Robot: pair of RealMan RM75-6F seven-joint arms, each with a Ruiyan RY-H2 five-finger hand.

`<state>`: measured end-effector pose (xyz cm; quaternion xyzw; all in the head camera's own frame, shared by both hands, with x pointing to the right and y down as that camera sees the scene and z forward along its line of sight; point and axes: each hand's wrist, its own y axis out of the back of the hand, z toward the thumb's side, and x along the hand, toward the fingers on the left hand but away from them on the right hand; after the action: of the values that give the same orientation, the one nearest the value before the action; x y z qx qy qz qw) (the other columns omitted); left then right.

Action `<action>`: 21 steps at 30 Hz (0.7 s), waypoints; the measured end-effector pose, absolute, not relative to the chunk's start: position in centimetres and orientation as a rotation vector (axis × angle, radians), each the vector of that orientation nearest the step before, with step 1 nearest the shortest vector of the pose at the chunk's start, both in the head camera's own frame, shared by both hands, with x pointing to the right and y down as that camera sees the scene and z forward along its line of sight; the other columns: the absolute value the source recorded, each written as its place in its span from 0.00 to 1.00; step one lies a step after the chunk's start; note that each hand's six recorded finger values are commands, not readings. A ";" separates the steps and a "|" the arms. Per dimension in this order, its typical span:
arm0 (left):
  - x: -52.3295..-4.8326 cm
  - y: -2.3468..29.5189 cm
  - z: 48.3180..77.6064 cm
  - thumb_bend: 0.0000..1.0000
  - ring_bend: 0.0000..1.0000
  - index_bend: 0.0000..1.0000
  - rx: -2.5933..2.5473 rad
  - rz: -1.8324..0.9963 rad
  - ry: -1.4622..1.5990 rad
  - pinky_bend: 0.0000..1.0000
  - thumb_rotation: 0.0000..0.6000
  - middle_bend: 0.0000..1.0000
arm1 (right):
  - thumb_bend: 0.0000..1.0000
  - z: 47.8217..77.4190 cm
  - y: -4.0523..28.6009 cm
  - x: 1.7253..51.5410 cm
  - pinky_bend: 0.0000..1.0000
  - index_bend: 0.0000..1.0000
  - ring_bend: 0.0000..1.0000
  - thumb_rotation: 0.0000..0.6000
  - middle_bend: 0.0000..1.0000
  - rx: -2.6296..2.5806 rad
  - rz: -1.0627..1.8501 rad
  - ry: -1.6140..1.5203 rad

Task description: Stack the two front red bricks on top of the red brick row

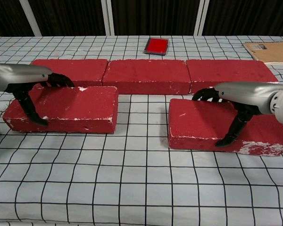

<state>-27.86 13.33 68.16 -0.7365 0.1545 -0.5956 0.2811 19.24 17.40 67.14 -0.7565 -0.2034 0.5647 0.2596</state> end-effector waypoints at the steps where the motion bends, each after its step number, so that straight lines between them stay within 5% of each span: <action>1: -27.9 13.4 68.2 0.28 0.12 0.21 -1.977 -1.600 0.412 0.21 1.00 0.24 | 0.18 67.2 17.4 19.2 0.19 0.29 0.25 1.00 0.26 -2.050 1.530 -0.550; 21: -28.0 13.5 68.4 0.28 0.12 0.21 -2.004 -1.609 0.370 0.21 1.00 0.23 | 0.19 67.2 17.3 19.2 0.19 0.29 0.25 1.00 0.26 -2.051 1.528 -0.555</action>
<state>-28.01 13.53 68.42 -0.7434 0.1374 -0.5967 0.2692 19.22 17.29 67.18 -0.7569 -0.2048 0.5638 0.2595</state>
